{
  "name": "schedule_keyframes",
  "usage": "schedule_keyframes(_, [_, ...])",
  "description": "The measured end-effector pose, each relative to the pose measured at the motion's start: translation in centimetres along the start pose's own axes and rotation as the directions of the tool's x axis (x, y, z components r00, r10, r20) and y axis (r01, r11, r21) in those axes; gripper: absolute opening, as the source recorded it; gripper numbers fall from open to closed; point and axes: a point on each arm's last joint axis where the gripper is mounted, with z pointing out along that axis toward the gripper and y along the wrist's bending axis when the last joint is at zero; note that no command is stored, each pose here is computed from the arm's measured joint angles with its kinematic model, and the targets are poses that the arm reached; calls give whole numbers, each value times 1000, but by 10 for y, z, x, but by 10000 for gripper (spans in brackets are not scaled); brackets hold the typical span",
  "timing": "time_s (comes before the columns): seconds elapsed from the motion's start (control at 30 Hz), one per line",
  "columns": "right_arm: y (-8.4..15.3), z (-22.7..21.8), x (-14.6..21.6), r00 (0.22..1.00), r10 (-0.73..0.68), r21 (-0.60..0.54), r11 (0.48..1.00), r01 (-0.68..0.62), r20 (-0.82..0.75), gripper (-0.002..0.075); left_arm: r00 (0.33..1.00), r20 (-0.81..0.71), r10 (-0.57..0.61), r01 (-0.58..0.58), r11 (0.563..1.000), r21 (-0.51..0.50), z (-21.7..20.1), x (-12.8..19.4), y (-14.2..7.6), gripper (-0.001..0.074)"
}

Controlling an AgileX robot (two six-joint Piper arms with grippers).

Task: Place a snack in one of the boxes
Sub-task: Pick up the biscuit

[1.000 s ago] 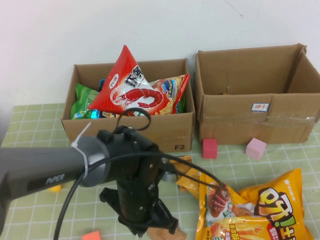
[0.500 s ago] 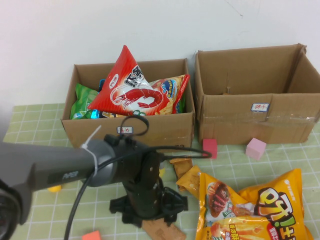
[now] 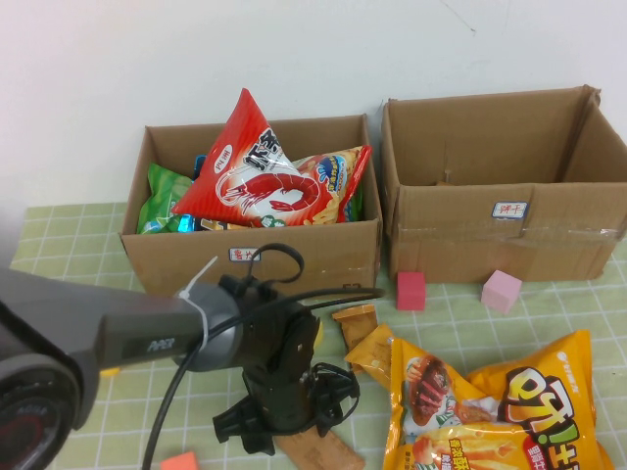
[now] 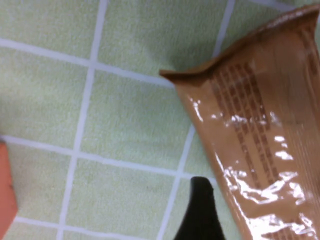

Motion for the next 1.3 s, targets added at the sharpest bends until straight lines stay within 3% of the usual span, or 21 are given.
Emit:
schedule_keyframes(0.2, [0,0,0,1000,0,0,1000,0,0,-2,999,-7,-42,42,999,-13,10,0,1,470])
schedule_keyframes(0.7, [0,0,0,1000,0,0,1000,0,0,-2,983,21,-181,180,982,61,23,-3,-6,470])
schedule_keyframes(0.9, [0,0,0,1000,0,0,1000,0,0,-2,984,5,-181,180,982,60,24,-2,-6,414])
schedule_keyframes(1.0, [0,0,0,1000,0,0,1000,0,0,-2,992,-8,-128,128,990,67,23,-2,-7,414])
schedule_keyframes(1.17, [0,0,0,1000,0,0,1000,0,0,-2,998,-15,65,-63,992,110,20,-5,-18,414])
schedule_keyframes(1.23, [0,0,0,1000,0,0,1000,0,0,-2,979,-6,204,-202,971,127,14,-8,-27,414])
schedule_keyframes(1.3, [0,0,0,1000,0,0,1000,0,0,-2,926,4,376,-373,918,137,5,-12,-36,414])
